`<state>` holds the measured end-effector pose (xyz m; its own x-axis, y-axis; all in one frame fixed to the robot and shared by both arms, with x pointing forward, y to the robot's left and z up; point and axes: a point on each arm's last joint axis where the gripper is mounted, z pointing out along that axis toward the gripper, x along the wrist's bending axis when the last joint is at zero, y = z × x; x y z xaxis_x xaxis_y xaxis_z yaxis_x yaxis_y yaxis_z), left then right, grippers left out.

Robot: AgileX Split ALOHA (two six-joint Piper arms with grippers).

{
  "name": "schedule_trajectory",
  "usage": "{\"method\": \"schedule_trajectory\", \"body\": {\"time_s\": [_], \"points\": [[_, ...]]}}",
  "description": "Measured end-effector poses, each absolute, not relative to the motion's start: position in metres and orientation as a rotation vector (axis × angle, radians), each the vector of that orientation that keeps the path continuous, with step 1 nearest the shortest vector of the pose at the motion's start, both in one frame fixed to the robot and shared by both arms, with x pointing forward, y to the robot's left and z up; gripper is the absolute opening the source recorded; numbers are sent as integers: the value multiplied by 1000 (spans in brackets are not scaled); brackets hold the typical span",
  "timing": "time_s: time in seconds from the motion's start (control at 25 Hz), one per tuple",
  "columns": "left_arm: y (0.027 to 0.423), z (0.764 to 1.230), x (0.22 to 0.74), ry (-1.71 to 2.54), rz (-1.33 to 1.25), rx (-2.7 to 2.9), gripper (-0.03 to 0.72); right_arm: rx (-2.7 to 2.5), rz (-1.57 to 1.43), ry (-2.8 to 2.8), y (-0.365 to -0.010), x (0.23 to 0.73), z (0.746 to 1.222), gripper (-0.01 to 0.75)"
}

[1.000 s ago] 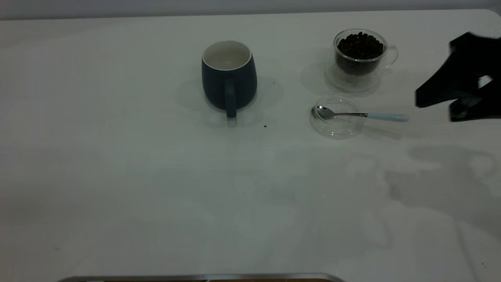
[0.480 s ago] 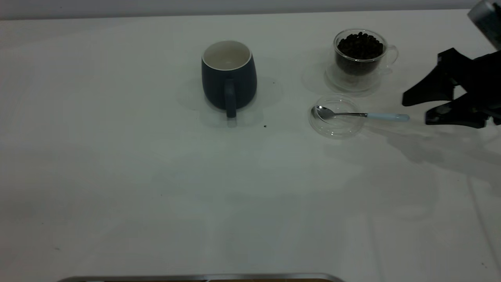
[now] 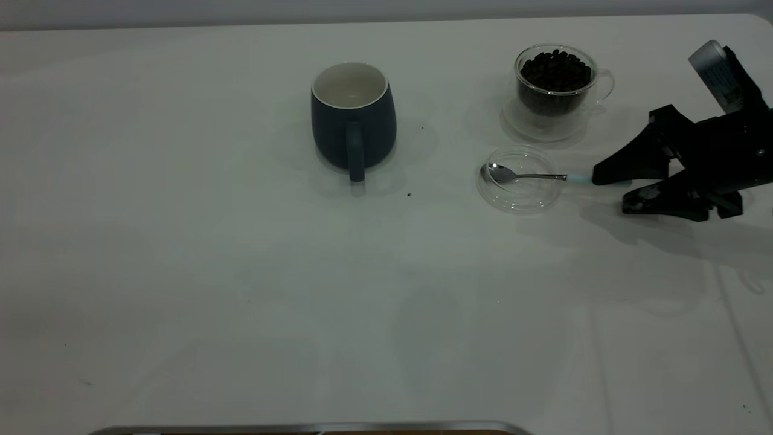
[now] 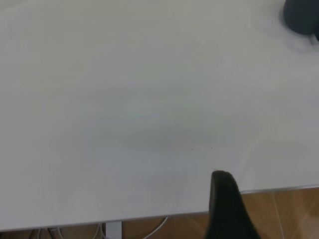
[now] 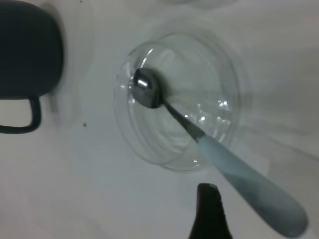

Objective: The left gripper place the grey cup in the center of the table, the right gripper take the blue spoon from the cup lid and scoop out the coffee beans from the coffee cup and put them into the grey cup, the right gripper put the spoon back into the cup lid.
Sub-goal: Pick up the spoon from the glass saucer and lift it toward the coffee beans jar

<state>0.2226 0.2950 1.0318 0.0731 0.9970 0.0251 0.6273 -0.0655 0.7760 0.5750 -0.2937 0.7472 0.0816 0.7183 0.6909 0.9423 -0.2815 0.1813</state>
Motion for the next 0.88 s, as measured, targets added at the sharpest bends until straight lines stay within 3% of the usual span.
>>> {"method": "schedule_trajectory", "body": {"time_s": [0.6, 0.88], "points": [[295, 1032, 223, 1615, 796, 1759, 513, -2016, -1051, -1579, -269, 580, 730, 583], [295, 1032, 223, 1615, 796, 1759, 513, -2005, -1077, -1557, -267, 581, 732, 499]]}}
